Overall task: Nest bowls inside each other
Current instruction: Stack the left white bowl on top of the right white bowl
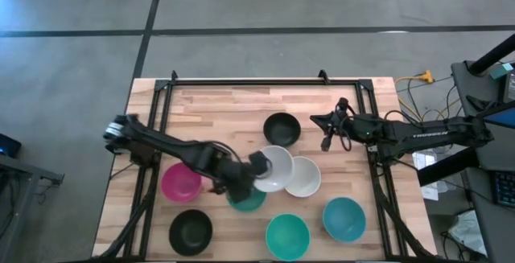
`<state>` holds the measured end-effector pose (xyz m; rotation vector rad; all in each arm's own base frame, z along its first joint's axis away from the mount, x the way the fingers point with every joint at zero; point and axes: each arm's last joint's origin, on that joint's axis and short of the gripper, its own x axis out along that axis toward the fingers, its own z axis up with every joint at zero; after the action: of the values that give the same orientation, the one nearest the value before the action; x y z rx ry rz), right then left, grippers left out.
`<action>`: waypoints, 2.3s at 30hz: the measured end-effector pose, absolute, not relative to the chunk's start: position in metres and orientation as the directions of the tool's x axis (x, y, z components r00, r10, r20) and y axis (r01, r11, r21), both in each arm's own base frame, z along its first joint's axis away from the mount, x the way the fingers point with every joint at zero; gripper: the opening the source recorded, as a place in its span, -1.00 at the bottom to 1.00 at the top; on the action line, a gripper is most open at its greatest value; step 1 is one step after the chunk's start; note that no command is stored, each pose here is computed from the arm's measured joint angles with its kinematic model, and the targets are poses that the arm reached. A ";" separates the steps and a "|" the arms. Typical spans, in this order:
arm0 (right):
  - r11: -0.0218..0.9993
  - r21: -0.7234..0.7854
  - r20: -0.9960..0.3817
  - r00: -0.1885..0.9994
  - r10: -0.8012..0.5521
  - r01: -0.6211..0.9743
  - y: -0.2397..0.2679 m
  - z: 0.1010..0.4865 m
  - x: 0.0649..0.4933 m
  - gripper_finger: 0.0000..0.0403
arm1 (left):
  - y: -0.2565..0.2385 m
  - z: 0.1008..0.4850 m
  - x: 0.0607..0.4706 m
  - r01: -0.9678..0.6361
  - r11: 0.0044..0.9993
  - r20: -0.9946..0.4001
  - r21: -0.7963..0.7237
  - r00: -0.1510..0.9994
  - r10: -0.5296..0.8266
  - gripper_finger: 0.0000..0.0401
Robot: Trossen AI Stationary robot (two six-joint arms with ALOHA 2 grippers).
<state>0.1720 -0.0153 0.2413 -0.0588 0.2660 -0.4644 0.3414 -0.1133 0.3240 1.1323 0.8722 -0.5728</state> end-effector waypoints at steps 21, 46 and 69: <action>0.856 -0.064 -0.507 0.722 -0.470 0.513 -0.021 0.216 0.156 -0.91 | -0.104 0.318 0.438 0.916 -0.004 -0.914 0.402 0.402 0.051 -1.00; 0.845 -0.039 -0.537 0.702 -0.468 0.534 -0.020 0.210 0.150 -0.91 | -0.084 0.265 0.479 0.910 -0.077 -0.907 0.407 0.413 0.077 -1.00; 0.848 -0.046 -0.532 0.705 -0.469 0.529 -0.020 0.211 0.150 -0.91 | -0.080 0.252 0.468 0.967 0.002 -0.963 0.254 0.253 0.098 -1.00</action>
<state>0.1497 -0.0204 0.2111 0.1131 0.5598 -0.5557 0.4682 -0.0804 0.2517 1.3789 1.0918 -0.9594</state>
